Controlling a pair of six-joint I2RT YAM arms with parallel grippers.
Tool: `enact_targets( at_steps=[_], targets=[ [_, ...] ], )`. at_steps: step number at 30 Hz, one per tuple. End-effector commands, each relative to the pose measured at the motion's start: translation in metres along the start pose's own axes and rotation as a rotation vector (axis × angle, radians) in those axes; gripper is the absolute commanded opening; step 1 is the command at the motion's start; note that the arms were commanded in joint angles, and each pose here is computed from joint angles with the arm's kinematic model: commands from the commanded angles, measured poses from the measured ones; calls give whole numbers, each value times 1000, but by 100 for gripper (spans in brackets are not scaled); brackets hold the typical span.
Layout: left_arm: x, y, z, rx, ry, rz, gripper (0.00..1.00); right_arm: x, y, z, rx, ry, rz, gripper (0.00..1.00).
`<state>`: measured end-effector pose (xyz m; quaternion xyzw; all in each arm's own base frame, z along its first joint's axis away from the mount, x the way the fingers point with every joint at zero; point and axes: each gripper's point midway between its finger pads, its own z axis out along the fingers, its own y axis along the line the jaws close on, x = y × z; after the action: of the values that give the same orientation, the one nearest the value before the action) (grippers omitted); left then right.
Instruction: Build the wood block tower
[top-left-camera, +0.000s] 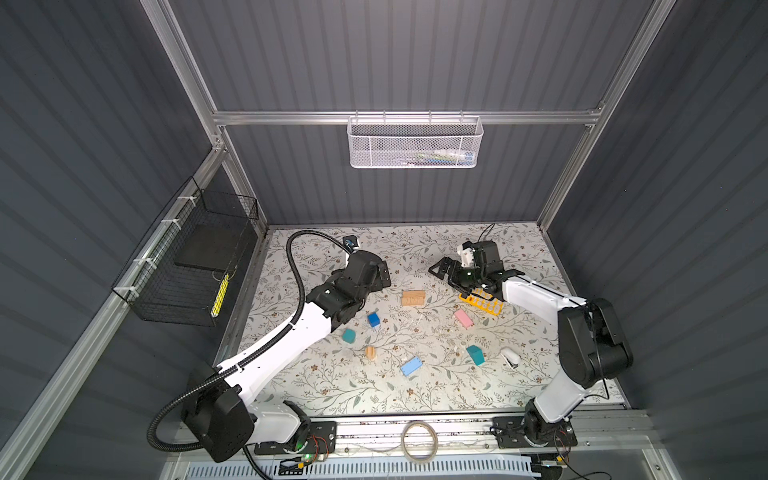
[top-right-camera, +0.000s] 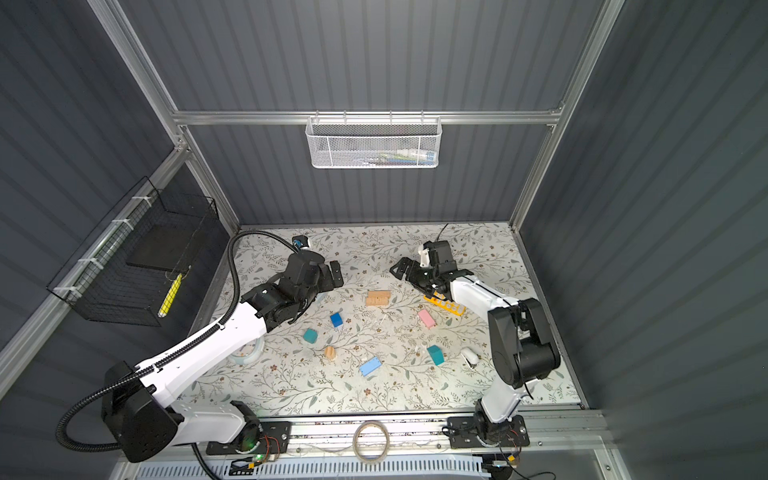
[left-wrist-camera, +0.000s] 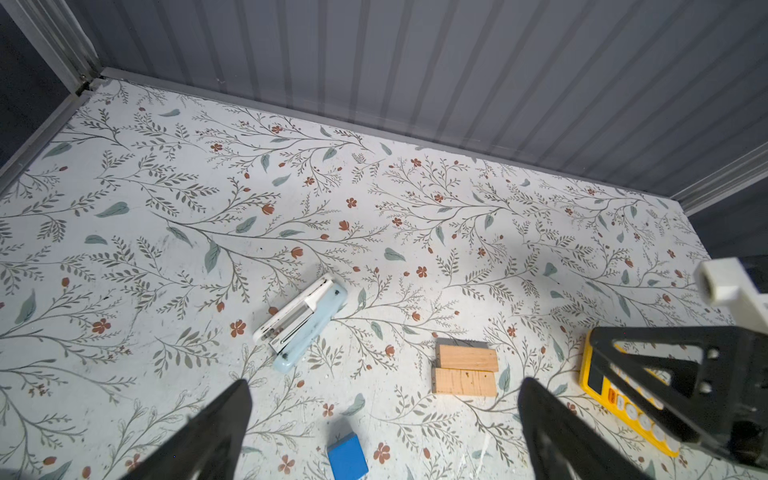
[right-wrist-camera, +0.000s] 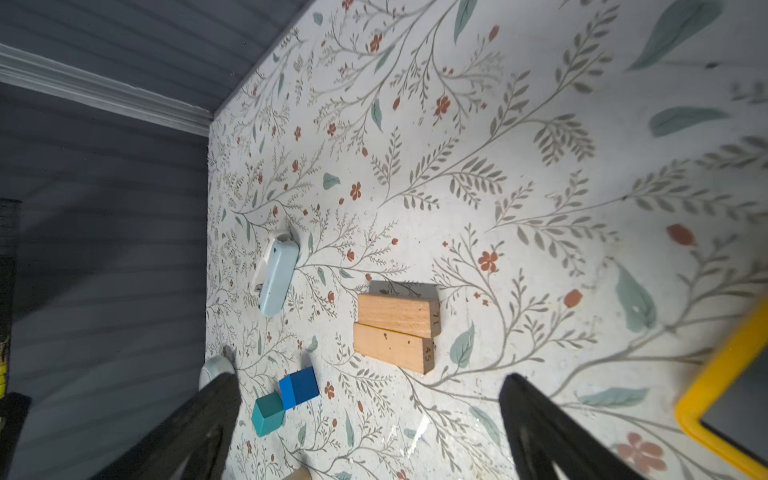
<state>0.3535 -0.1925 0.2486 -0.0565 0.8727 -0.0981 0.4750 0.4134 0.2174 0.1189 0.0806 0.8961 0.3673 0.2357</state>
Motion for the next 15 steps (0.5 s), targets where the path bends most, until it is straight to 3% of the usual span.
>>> enact_targets(
  at_steps=[1, 15],
  targets=[
    [-2, 3, -3, 10, -6, 4, 100, 7, 5, 14, -10, 51, -3, 99],
    [-1, 6, 0, 13, 0, -9, 100, 23, -10, 53, 19, 134, 30, 99]
  ],
)
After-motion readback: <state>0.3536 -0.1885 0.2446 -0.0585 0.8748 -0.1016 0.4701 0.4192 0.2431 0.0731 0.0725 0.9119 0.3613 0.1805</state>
